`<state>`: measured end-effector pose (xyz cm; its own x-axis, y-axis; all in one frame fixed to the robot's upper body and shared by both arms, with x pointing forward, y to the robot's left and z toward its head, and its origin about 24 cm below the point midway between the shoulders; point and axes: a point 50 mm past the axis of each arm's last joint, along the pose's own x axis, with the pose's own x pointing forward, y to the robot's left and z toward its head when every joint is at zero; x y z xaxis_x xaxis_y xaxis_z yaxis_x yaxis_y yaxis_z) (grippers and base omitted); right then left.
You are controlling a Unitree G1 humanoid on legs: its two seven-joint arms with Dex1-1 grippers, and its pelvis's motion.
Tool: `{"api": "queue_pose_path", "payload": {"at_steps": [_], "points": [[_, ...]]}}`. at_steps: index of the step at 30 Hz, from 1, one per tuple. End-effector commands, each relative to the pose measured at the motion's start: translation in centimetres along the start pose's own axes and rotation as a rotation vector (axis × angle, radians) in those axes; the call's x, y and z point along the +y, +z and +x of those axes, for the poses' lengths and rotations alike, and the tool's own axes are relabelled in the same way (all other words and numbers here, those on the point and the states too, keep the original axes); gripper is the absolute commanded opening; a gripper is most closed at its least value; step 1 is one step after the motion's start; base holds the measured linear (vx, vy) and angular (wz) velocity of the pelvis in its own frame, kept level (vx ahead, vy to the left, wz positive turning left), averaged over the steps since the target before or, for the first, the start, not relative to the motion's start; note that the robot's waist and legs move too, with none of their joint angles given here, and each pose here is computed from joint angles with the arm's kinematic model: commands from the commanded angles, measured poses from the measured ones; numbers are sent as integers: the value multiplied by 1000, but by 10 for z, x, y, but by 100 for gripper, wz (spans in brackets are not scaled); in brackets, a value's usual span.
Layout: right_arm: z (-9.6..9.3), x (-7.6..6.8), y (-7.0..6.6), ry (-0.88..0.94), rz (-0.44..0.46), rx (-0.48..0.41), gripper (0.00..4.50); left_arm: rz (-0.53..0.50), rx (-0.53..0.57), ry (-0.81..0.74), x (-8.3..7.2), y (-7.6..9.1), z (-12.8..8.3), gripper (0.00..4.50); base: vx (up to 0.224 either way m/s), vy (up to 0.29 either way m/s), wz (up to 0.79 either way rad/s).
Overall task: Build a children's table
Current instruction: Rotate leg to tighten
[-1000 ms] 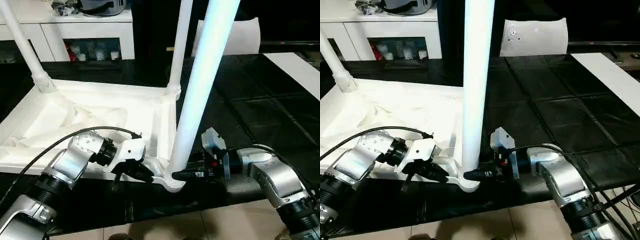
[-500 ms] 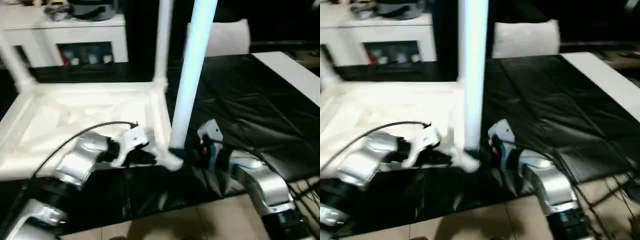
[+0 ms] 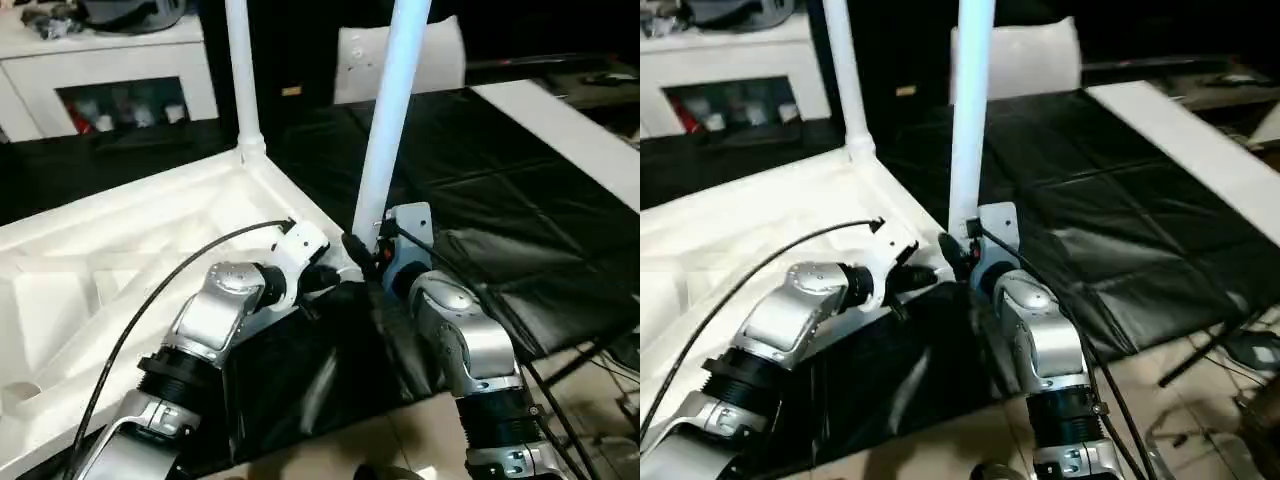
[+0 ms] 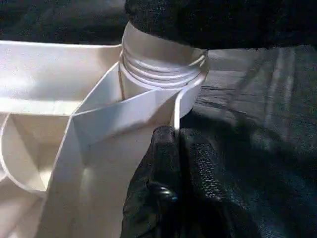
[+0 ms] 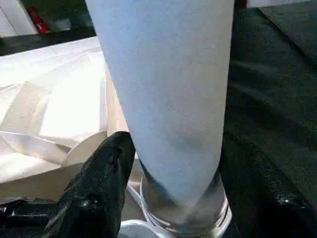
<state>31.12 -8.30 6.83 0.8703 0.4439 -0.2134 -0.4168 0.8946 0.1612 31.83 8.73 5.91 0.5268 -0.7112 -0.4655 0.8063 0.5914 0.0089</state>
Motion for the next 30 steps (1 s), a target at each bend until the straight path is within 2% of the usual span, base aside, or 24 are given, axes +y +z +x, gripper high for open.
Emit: {"api": "queue_pose_path", "payload": {"at_steps": [1,4,5,6,7,9,10,11,13,16,20,24,26,30], "points": [[-2,21,-3,177,-19,-13,314,90,-71,-4,5,19,-6,0,57,-30,-3],[-9,10,0,194,-60,-46,322,115,-62,-37,9,14,-13,0,0,0,0],[-13,6,1,211,-68,-59,357,132,-53,-55,10,12,-16,0,0,0,0],[-22,-5,3,257,-115,-69,357,153,-35,-90,14,6,-24,0,0,0,0],[-23,-6,3,264,-119,-68,355,157,-34,-94,14,5,-24,0,0,0,0],[-30,-11,3,322,-158,-53,384,191,-30,-141,15,2,-30,0,0,0,0],[-33,-14,3,354,-180,-46,384,203,-25,-169,15,0,-33,0,0,0,0],[-41,-21,3,424,-223,-21,396,244,-7,-240,14,-4,-39,0,0,0,0],[-43,-23,4,448,-237,-15,402,259,0,-272,13,-5,-41,0,0,0,0],[-51,-32,7,564,-293,24,440,293,42,-409,10,-8,-51,0,0,0,0],[-58,-34,6,712,-315,97,443,379,93,-528,6,-11,-54,0,0,0,0],[-61,-32,6,831,-320,138,443,406,108,-594,4,-11,-56,0,0,0,0],[-62,-30,6,884,-321,151,414,425,121,-634,2,-12,-57,0,0,0,0],[-63,-29,6,969,-295,179,394,454,130,-701,-3,-11,-58,0,0,0,0]]}}
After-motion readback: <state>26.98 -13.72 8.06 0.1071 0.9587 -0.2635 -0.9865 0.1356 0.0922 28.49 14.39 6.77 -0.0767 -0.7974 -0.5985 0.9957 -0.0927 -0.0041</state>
